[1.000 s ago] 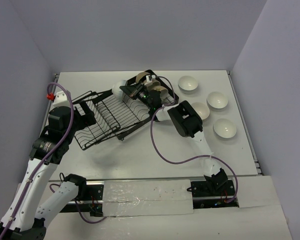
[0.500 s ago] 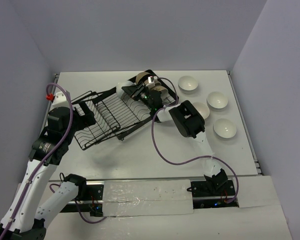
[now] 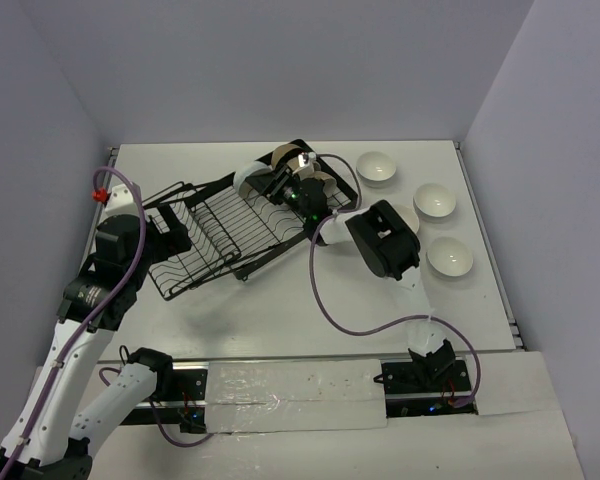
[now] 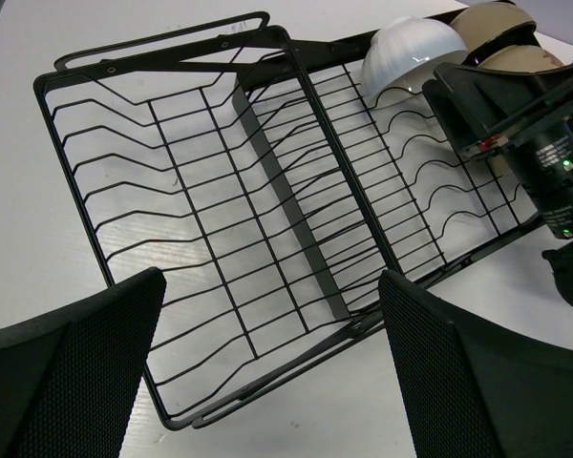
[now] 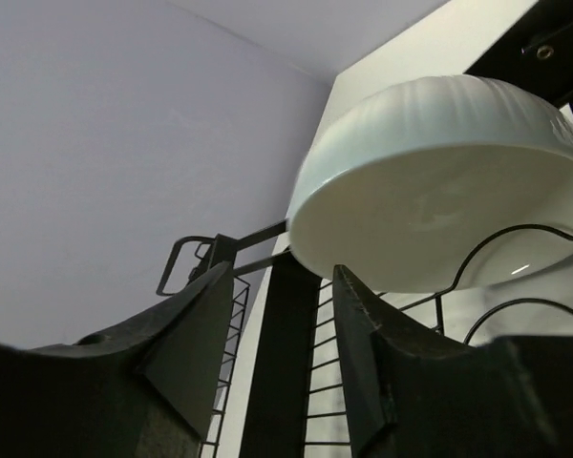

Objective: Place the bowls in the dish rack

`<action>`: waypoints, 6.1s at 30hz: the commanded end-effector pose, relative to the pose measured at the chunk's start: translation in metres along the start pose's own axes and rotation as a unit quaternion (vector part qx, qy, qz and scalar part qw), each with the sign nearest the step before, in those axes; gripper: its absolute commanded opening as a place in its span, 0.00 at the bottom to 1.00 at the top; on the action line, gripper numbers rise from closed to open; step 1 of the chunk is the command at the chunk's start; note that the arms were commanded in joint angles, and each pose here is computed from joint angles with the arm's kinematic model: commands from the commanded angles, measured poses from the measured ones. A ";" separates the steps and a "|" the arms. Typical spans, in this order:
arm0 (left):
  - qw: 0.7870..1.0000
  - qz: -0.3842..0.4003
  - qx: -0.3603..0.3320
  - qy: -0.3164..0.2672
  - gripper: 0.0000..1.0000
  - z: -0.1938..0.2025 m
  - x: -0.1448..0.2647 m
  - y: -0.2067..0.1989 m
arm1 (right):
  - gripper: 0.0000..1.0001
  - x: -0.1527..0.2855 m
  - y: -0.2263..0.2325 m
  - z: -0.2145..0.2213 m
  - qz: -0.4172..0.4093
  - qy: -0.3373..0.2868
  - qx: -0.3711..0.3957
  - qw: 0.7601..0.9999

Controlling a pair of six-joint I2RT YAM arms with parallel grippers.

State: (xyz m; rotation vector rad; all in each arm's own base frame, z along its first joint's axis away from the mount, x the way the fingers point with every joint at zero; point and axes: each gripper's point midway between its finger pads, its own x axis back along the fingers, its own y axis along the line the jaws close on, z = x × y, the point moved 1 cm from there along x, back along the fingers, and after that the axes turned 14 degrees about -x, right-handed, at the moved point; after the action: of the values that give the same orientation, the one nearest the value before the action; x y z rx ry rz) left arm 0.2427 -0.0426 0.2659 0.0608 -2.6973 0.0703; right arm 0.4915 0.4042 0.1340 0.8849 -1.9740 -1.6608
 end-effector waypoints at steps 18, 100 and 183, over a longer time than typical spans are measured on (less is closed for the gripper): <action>0.998 0.029 0.018 -0.054 0.99 -0.034 0.008 -0.011 | 0.67 0.163 0.113 -0.094 0.247 -0.070 0.275 0.927; 0.997 0.067 -0.006 -0.045 0.99 -0.032 -0.003 -0.027 | 0.00 0.182 0.221 0.003 0.012 0.167 0.246 0.955; 1.000 0.010 -0.005 -0.019 0.99 -0.025 0.003 -0.006 | 0.00 0.027 0.042 0.017 -0.050 0.061 -0.005 0.997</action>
State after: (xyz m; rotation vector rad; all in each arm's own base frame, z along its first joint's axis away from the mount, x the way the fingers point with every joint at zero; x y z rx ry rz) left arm 0.2492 -0.0477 0.2720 0.0193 -2.6906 0.0344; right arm 0.4423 0.4076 0.1523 1.0544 -1.8175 -1.5592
